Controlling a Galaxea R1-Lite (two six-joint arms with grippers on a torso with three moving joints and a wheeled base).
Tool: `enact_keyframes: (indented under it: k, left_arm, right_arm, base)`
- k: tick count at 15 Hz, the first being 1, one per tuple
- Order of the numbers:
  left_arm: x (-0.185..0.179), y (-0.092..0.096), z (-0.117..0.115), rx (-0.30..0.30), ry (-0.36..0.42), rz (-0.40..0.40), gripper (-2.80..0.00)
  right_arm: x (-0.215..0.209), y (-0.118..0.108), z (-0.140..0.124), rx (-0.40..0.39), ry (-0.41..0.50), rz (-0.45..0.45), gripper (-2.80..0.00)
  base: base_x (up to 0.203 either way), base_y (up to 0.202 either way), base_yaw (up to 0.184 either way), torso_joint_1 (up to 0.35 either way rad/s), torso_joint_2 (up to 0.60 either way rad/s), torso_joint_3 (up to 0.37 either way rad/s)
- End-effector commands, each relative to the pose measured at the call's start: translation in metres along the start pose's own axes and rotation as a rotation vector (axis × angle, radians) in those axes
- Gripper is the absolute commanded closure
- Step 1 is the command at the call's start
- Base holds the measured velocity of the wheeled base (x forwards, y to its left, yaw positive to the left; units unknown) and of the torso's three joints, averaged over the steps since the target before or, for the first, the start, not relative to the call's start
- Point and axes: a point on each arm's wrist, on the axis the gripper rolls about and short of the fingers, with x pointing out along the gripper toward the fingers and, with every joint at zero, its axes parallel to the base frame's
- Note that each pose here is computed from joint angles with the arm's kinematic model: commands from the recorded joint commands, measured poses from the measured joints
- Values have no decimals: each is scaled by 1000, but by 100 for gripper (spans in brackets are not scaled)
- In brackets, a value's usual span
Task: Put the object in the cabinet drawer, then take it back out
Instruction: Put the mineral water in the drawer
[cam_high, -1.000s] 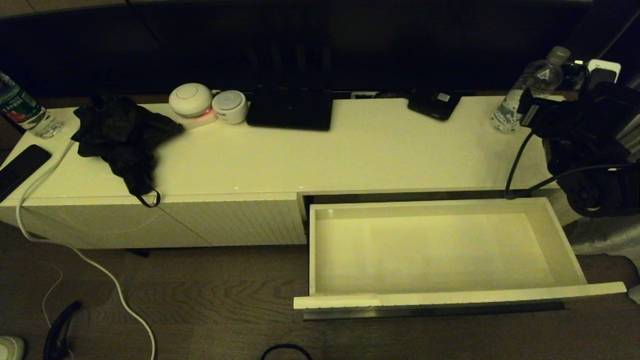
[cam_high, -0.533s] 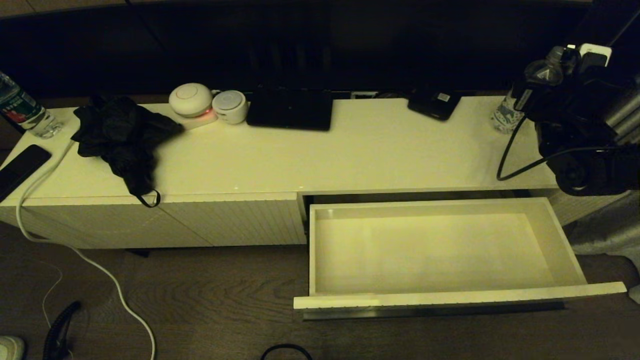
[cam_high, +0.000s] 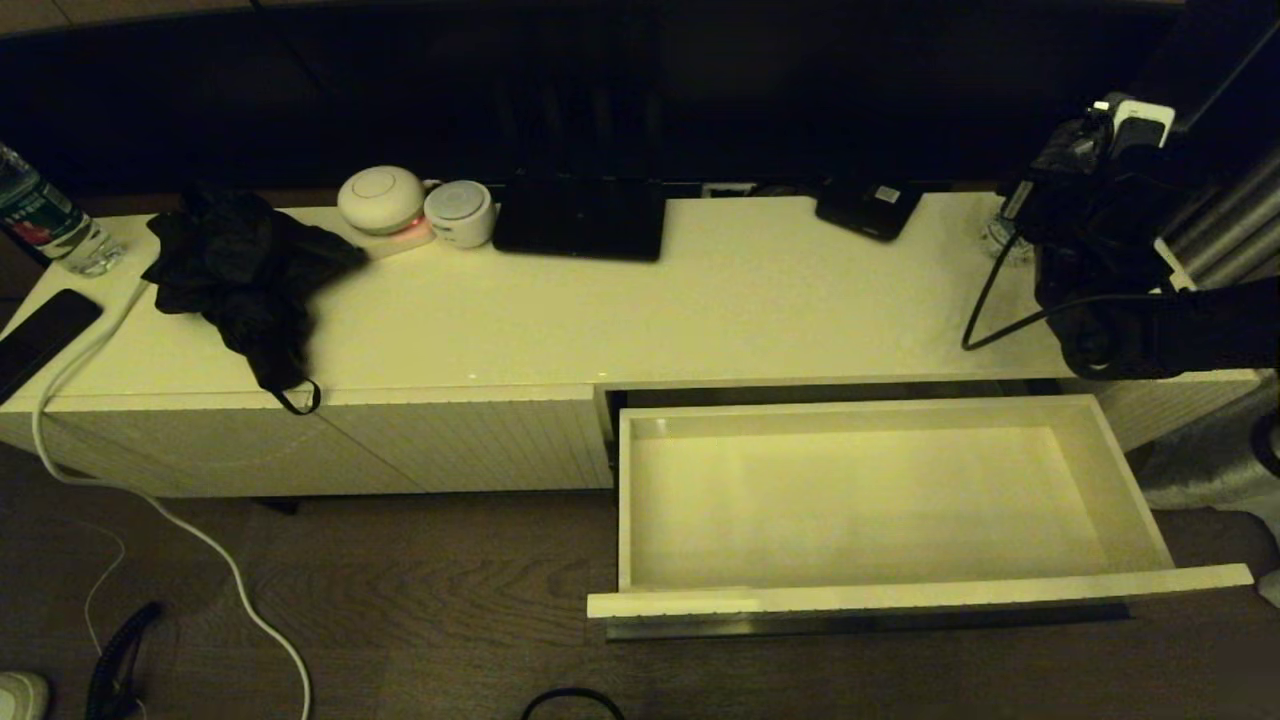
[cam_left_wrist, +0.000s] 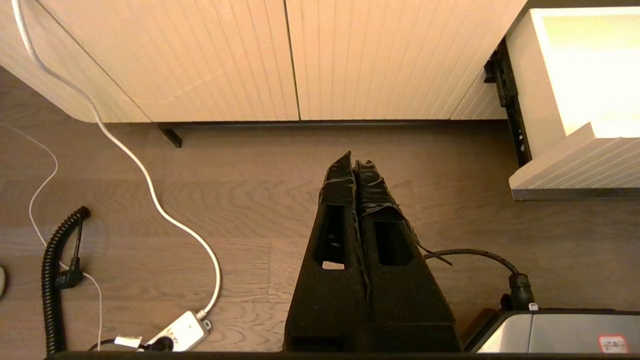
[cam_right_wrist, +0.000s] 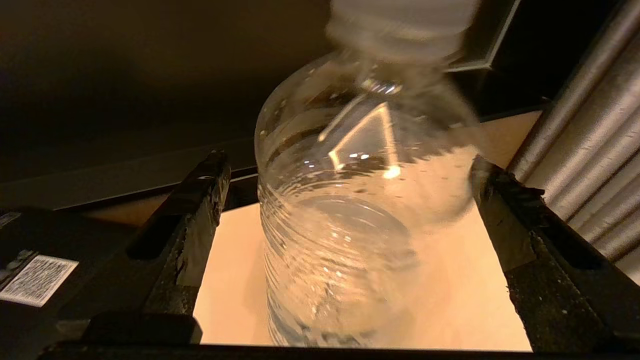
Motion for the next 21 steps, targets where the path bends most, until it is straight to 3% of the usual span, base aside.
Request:
enact_keyframes:
  k: [1,17,21]
  left_arm:
    - [0,0,0,0,0,0,0]
    - [0,0,0,0,0,0,0]
    - [0,0,0,0,0,0,0]
  right_arm:
    - [7,4,-17,-10,3,-3,-280]
    - [23,7,-41,-60,9,0,-280]
    - [21,11,-42,-118,8,27,-280]
  base:
    - [0,0,0,0,0,0]
    - [0,0,0,0,0,0]
    - [0,0,0,0,0,0]
